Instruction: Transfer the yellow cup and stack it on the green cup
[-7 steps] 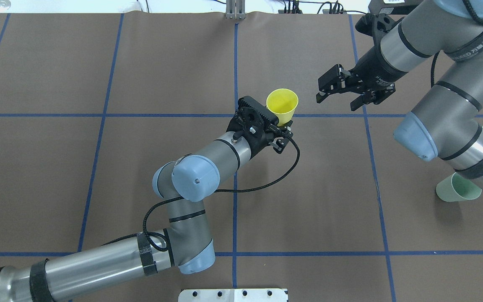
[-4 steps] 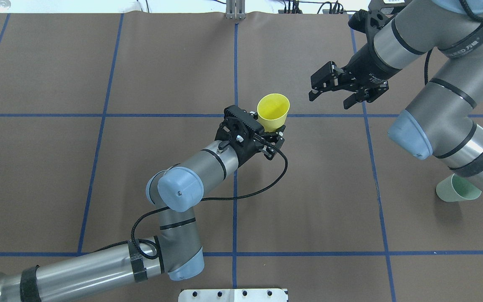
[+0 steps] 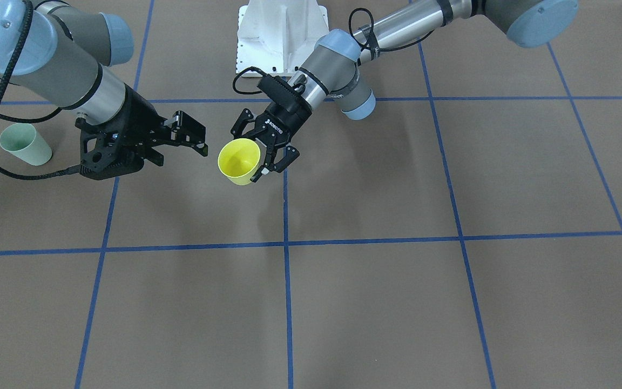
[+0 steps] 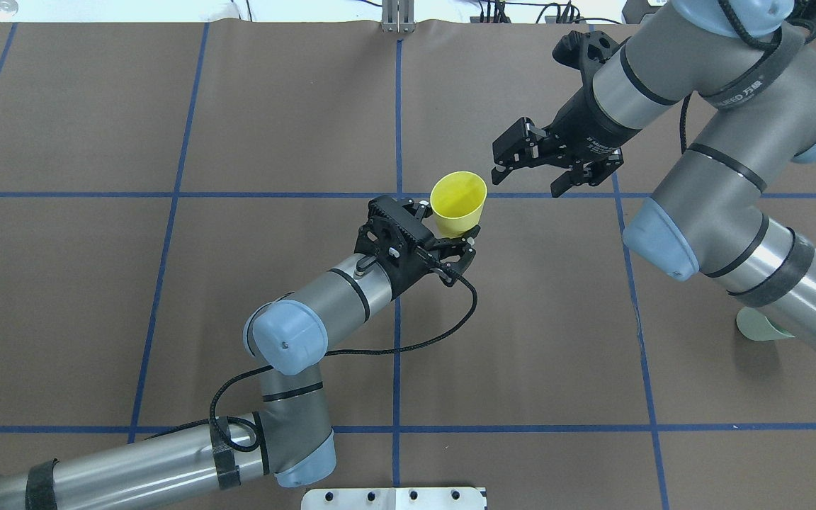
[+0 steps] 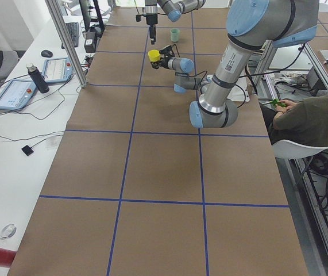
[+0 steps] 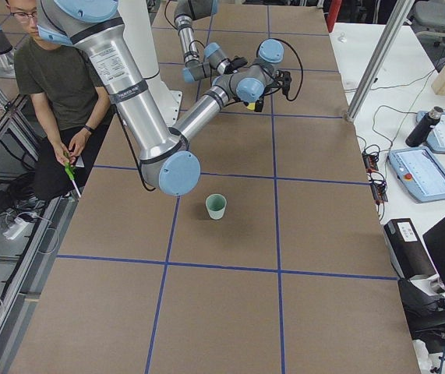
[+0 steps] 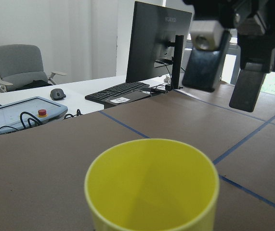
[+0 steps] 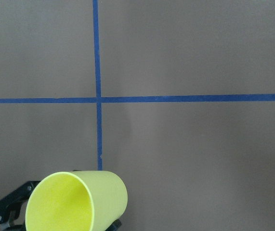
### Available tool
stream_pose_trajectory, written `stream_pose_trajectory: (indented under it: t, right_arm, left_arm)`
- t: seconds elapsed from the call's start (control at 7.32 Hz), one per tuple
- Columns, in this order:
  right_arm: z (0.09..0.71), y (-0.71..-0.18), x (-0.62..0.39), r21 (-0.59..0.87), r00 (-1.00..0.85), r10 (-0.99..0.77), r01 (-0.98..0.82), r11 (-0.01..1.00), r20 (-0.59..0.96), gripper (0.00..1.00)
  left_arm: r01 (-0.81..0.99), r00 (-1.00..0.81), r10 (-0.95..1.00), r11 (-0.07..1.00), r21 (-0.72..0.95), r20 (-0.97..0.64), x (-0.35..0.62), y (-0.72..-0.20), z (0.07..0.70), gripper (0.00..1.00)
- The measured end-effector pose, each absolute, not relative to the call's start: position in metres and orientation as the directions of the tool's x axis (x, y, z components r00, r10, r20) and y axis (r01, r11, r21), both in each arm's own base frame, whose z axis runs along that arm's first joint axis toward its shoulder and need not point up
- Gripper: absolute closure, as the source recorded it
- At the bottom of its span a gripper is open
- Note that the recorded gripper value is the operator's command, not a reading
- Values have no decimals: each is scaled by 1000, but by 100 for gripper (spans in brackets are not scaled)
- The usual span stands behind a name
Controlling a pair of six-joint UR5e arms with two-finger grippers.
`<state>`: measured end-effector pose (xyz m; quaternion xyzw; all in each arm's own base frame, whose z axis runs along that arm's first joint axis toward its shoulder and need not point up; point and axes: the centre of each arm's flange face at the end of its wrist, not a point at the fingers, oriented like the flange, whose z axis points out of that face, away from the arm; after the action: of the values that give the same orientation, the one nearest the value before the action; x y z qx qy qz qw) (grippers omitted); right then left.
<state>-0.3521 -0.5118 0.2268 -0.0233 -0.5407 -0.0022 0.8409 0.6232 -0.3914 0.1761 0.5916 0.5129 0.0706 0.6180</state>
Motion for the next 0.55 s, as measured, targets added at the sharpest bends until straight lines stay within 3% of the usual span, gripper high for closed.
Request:
stream_pose_trajectory:
  t: [0.55]
  right_arm:
    - [222,-503,-367,-38,412,13,52,998,911,1]
  left_arm:
    - [516,492,700,244,821,-518,624,-382,176,100]
